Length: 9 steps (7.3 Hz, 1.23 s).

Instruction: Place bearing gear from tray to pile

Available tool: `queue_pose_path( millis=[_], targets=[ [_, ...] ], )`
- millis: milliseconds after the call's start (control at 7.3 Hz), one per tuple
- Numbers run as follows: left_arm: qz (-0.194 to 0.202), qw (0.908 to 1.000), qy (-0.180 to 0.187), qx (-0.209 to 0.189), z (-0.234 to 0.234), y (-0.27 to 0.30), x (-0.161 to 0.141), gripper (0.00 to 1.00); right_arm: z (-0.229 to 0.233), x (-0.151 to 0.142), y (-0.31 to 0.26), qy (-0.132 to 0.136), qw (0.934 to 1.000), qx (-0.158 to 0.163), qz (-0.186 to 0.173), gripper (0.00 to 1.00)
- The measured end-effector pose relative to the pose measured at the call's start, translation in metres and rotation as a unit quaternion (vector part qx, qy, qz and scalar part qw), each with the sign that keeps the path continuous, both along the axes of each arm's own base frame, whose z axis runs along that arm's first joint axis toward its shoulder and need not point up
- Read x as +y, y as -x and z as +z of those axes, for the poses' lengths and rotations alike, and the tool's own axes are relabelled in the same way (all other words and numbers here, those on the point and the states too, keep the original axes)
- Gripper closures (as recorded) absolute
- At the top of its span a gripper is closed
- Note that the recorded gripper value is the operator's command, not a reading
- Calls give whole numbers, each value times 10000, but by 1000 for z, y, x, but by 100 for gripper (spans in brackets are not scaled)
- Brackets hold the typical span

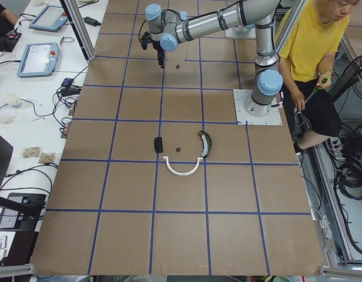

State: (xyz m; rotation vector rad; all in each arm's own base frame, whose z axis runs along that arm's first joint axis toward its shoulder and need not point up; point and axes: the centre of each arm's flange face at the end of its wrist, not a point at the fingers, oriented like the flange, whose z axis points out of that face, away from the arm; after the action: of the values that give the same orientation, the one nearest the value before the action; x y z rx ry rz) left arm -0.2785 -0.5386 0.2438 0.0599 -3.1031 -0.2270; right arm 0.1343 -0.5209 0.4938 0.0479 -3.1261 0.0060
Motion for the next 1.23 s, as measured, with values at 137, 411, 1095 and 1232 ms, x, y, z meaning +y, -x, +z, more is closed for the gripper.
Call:
queue_pose_path(
  millis=[137, 411, 1095, 1232],
  targets=[
    [-27, 9999, -143, 0, -16, 12, 9, 0, -2, 8, -3, 8, 9999, -99, 50, 0],
    [-88, 9990, -438, -77, -49, 26, 22, 0, -13, 36, -5, -108, 9998, -138, 96, 0],
    [52, 9971, -730, -219, -85, 34, 27, 53, -2, 51, -2, -1, 9994, 65, 342, 0],
    [63, 9972, -711, -215, -84, 34, 26, 69, 1, 51, -1, 18, 9992, 156, 361, 0]
  ],
)
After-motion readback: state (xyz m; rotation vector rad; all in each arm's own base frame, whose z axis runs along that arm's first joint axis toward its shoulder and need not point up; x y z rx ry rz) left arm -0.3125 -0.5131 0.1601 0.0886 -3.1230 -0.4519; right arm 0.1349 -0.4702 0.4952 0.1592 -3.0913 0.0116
